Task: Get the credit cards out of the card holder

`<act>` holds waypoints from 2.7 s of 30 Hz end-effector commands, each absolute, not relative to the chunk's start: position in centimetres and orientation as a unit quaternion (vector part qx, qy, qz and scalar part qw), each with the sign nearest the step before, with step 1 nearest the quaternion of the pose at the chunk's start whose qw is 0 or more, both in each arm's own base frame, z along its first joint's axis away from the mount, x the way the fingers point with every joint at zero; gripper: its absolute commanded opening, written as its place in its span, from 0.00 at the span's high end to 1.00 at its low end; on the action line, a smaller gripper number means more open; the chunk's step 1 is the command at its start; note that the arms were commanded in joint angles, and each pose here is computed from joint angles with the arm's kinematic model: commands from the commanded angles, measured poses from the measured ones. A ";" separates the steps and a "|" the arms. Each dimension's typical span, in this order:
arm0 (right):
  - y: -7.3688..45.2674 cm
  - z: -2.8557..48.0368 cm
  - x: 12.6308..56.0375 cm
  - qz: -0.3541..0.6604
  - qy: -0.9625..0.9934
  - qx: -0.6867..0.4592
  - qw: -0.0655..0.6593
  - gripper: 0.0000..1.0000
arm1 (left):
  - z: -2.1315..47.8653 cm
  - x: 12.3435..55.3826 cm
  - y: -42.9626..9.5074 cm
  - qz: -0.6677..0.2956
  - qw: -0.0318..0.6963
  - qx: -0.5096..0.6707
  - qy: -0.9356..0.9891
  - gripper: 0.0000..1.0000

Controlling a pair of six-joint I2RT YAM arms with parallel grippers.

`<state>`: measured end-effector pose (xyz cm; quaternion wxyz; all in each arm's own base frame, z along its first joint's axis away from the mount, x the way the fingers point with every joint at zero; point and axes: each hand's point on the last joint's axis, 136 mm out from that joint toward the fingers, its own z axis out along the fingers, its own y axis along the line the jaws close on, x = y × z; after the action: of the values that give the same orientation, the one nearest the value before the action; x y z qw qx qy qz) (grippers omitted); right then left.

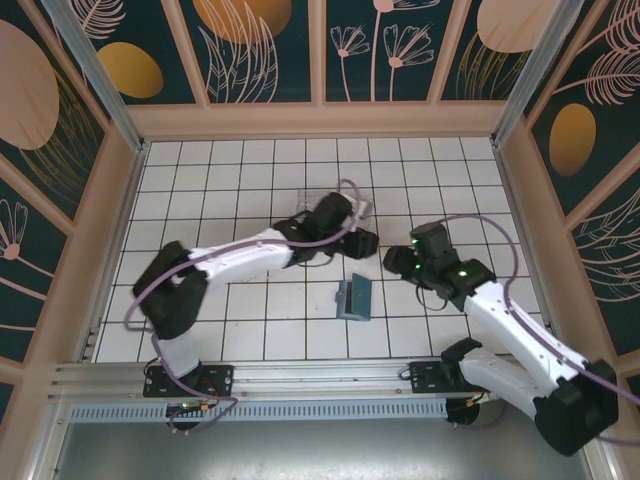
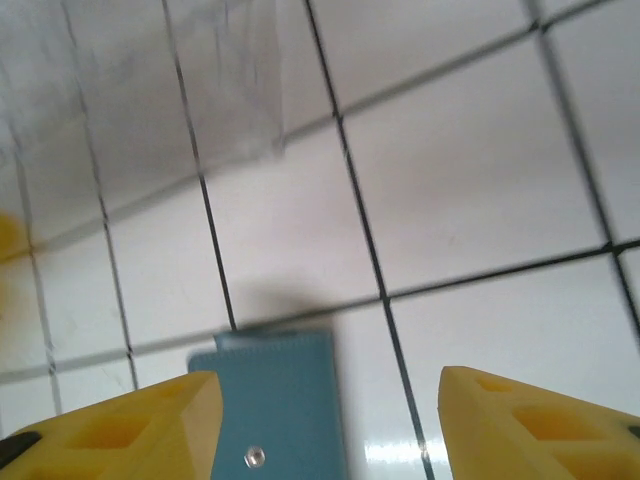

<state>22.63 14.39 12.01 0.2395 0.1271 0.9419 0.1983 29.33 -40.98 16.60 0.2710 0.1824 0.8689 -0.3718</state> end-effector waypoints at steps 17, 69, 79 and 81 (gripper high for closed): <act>19.5 5.9 21.2 0.009 0.992 0.008 0.123 0.32 | 10.8 27.4 -30.8 -0.290 0.260 0.091 0.917 0.52; 25.6 8.2 22.8 0.287 0.946 0.046 0.145 1.00 | 5.4 23.5 -26.6 -0.141 0.177 0.152 0.962 0.99; 26.8 5.8 24.5 0.233 0.961 0.009 0.149 0.91 | 3.5 23.2 -22.4 -0.133 0.160 0.094 0.973 1.00; 25.7 4.8 24.2 0.209 0.967 0.010 0.148 0.88 | 3.0 22.7 -22.3 -0.140 0.153 0.082 0.975 0.99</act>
<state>24.34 27.26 6.28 0.1445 0.0184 0.9559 0.2550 23.17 -22.49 3.15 0.1577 0.0999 0.9739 -0.1293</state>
